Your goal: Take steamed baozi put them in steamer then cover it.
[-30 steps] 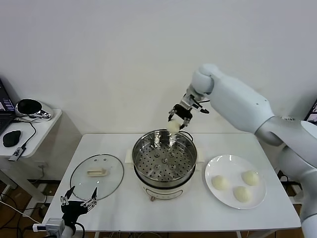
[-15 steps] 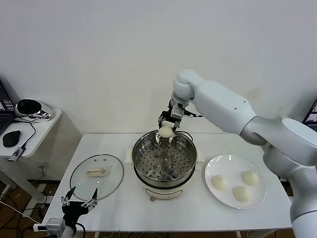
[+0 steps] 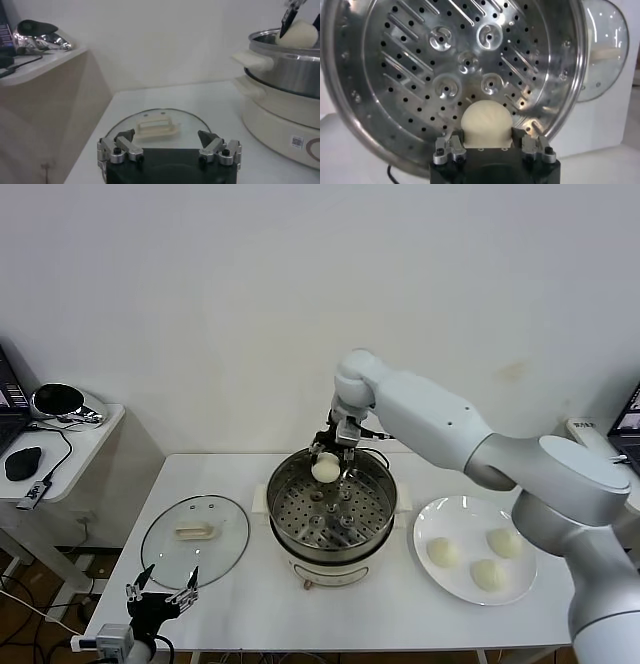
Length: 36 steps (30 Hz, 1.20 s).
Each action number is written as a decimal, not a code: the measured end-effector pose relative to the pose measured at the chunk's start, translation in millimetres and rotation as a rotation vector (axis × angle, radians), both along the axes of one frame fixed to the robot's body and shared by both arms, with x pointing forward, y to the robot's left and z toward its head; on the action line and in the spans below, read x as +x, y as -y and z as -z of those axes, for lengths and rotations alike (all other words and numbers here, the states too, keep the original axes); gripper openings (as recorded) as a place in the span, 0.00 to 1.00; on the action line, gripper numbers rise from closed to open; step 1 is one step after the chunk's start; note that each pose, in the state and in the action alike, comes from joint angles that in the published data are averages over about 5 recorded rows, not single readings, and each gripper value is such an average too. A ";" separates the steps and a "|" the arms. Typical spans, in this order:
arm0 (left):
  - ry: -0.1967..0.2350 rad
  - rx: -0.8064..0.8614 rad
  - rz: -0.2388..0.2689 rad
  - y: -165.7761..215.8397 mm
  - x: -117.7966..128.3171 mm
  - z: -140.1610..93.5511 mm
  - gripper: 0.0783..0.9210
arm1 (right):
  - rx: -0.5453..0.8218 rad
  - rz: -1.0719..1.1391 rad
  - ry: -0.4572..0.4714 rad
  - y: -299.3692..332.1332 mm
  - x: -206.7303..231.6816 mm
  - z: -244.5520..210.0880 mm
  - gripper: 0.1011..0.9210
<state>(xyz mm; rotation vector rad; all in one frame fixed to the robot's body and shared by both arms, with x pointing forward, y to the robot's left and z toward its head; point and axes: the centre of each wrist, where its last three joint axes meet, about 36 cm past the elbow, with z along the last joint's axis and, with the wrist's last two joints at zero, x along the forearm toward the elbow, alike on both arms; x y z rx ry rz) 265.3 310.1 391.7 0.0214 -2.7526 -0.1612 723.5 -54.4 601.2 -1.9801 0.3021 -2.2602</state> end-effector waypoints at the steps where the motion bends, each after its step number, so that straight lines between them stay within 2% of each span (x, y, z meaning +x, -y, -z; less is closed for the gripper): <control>1: 0.001 -0.002 0.000 0.4 0.1 -0.2 0.88 | 0.000 0.000 -0.001 -0.2 0.2 2.3 0.59; 11: 0.001 -0.008 0.003 2.4 -0.1 -0.6 0.88 | 0.013 0.007 -0.004 2.2 1.6 14.1 0.61; 18: 0.000 -0.012 0.008 4.6 -0.6 -0.5 0.88 | 0.026 0.030 -0.002 5.1 2.1 12.5 0.83; 21: -0.002 -0.011 0.013 4.7 -1.0 -0.3 0.88 | 0.037 0.052 -0.006 7.6 1.6 5.3 0.87; 28: 0.004 -0.018 0.016 6.3 -0.2 -2.4 0.88 | 0.117 0.151 -0.038 27.5 -1.6 -28.6 0.88; 36: -0.006 -0.021 0.033 8.5 -1.9 -1.4 0.88 | 0.244 0.430 -0.081 92.4 -20.6 -74.3 0.88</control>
